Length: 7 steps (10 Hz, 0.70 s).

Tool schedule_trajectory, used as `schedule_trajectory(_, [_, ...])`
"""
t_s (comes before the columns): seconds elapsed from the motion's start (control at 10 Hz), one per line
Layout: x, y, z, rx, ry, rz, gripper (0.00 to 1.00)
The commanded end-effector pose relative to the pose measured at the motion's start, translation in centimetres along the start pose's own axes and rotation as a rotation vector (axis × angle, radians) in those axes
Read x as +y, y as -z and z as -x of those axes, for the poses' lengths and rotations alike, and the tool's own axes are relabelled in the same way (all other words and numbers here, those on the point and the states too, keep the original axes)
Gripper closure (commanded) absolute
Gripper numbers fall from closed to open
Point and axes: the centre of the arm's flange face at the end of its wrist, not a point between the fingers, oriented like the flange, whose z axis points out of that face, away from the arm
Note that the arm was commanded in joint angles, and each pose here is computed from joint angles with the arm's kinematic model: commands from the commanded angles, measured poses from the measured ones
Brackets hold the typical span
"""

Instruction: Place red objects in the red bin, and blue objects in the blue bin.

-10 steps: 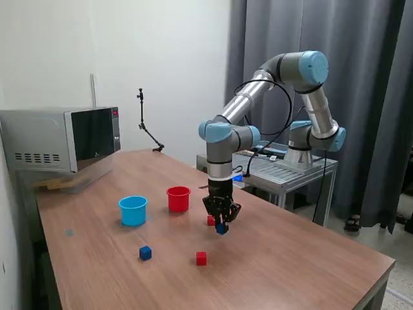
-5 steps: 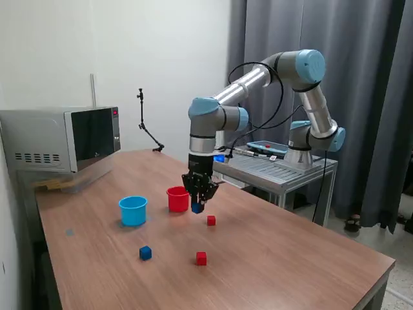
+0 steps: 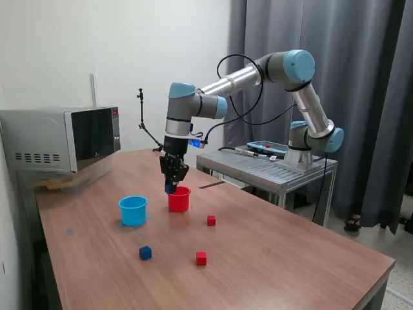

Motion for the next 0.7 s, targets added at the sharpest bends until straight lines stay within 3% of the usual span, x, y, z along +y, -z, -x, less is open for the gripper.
schedule_trajectory(0.0, [1.3, 1.4, 3.9, -0.006, -0.080, 0.038, 1.00])
schedule_trajectory(0.2, [1.5, 1.4, 6.4, -0.009, -0.156, 0.059, 1.00])
schedule_trajectory(0.6, [2.5, 0.9, 8.2, -0.019, -0.184, 0.121, 1.00])
